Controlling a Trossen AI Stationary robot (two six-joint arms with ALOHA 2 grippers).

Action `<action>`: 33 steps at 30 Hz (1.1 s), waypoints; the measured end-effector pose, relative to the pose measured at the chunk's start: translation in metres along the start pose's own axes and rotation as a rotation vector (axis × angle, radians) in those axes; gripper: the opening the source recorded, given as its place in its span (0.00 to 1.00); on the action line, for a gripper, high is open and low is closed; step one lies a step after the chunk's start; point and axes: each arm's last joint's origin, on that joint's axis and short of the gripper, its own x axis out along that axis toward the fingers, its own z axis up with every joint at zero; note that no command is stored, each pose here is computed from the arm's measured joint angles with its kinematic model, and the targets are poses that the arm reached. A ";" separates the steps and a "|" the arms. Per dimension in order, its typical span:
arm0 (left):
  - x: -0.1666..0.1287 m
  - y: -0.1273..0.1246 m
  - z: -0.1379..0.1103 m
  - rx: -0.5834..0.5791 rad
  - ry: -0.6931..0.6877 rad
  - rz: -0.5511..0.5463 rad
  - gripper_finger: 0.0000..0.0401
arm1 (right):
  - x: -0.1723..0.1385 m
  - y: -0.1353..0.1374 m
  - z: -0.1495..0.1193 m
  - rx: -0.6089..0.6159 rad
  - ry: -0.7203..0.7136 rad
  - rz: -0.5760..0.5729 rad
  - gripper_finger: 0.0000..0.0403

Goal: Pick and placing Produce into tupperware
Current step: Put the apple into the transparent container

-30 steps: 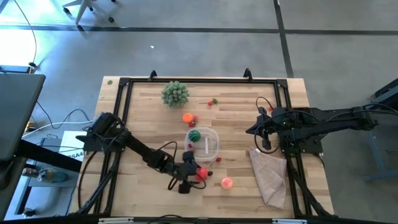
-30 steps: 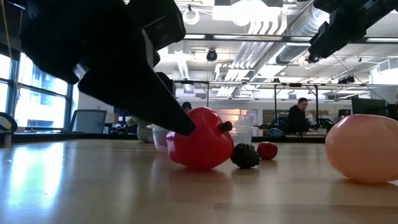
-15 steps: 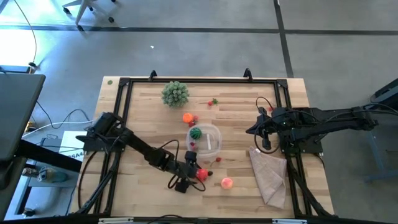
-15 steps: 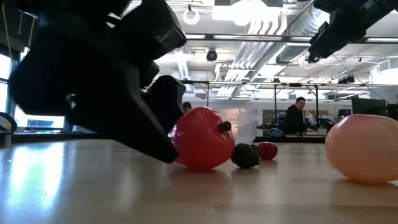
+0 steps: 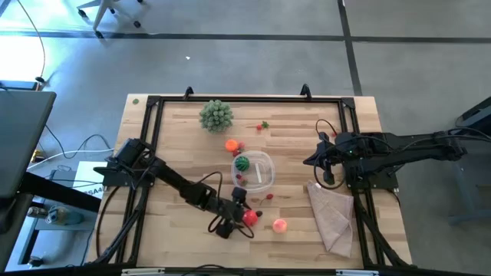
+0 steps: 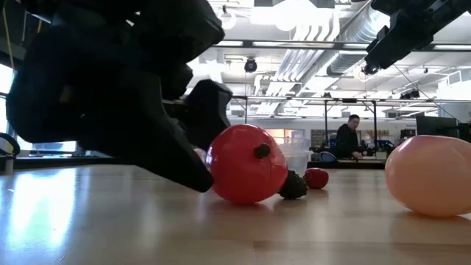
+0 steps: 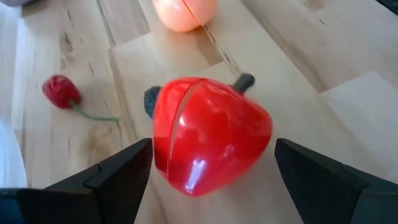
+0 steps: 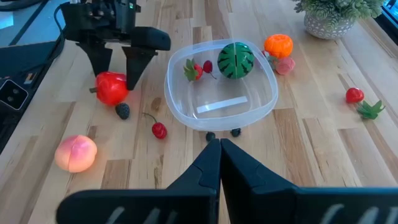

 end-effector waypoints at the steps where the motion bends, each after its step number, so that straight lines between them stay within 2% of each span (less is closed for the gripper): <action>1: 0.000 0.000 0.001 0.007 -0.002 -0.001 0.82 | 0.000 0.000 0.000 0.000 0.000 0.000 0.00; 7: 0.000 0.001 0.008 0.024 -0.012 -0.004 0.82 | 0.000 0.000 0.000 0.000 0.000 0.000 0.00; 19: 0.000 -0.001 0.009 0.131 -0.009 -0.067 0.82 | 0.000 0.000 0.000 0.000 0.000 0.000 0.00; 28: 0.000 -0.002 0.007 0.119 0.001 -0.092 0.82 | 0.000 0.000 0.000 0.000 0.000 0.000 0.00; 33: 0.000 -0.003 0.008 0.029 0.003 -0.104 0.82 | 0.000 0.000 0.000 0.000 0.000 0.000 0.00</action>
